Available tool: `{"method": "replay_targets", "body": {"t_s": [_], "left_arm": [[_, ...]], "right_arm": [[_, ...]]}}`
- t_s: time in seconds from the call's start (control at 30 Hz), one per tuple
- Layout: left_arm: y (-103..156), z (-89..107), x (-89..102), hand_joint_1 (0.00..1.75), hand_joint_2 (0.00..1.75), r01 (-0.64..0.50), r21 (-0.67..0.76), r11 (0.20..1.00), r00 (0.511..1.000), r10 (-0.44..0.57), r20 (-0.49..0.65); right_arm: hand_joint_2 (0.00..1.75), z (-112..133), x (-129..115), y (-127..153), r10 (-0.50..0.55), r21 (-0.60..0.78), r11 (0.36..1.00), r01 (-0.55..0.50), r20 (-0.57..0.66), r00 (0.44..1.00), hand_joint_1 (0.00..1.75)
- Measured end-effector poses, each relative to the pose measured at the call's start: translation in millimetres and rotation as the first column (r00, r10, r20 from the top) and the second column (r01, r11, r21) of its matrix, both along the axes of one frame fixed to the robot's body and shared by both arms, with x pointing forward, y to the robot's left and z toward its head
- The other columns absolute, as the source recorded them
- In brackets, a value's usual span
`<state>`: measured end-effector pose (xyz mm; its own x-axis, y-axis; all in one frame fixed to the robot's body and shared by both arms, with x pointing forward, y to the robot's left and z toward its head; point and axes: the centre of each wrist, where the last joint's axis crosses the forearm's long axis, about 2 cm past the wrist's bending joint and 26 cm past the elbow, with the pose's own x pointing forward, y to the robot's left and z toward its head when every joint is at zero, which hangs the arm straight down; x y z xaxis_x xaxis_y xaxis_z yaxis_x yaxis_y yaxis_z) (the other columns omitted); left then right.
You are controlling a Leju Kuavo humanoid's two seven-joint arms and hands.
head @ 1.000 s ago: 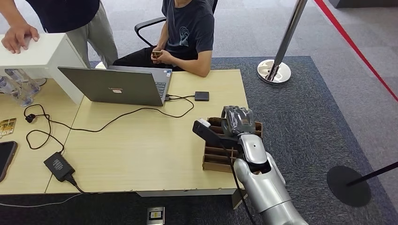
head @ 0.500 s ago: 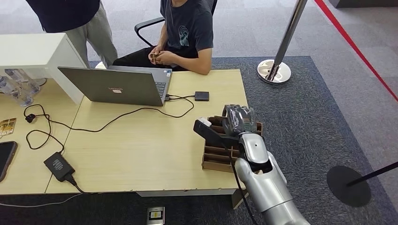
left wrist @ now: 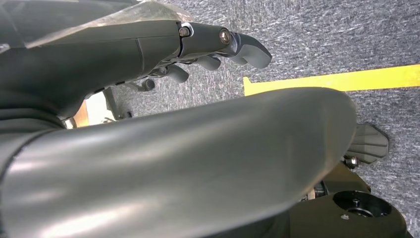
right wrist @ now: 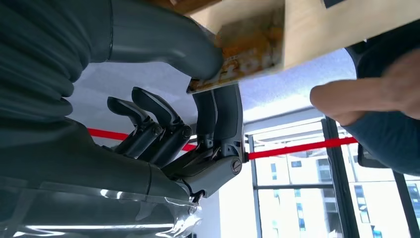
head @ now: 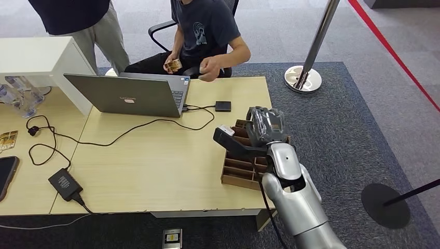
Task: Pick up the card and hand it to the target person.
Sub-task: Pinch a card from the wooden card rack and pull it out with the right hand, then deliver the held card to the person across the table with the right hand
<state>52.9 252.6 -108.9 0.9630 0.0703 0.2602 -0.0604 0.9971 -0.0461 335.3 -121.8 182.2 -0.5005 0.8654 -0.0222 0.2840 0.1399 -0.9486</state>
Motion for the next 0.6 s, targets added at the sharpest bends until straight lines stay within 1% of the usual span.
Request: {"method": "replay_targets", "body": {"t_s": [0.4,0.6], "left_arm": [[0,0.0,-0.2,0.0,0.0,-0.012,-0.002,1.0,1.0,0.012,0.0],[0,0.0,-0.1,0.0,0.0,-0.013,-0.002,1.0,1.0,0.013,0.003]], "right_arm": [[1.75,27,-9,2,0.052,0.024,0.998,-0.055,0.115,0.992,1.75],[1.75,35,-12,5,0.069,0.034,0.997,-0.074,0.129,0.989,1.75]]}}
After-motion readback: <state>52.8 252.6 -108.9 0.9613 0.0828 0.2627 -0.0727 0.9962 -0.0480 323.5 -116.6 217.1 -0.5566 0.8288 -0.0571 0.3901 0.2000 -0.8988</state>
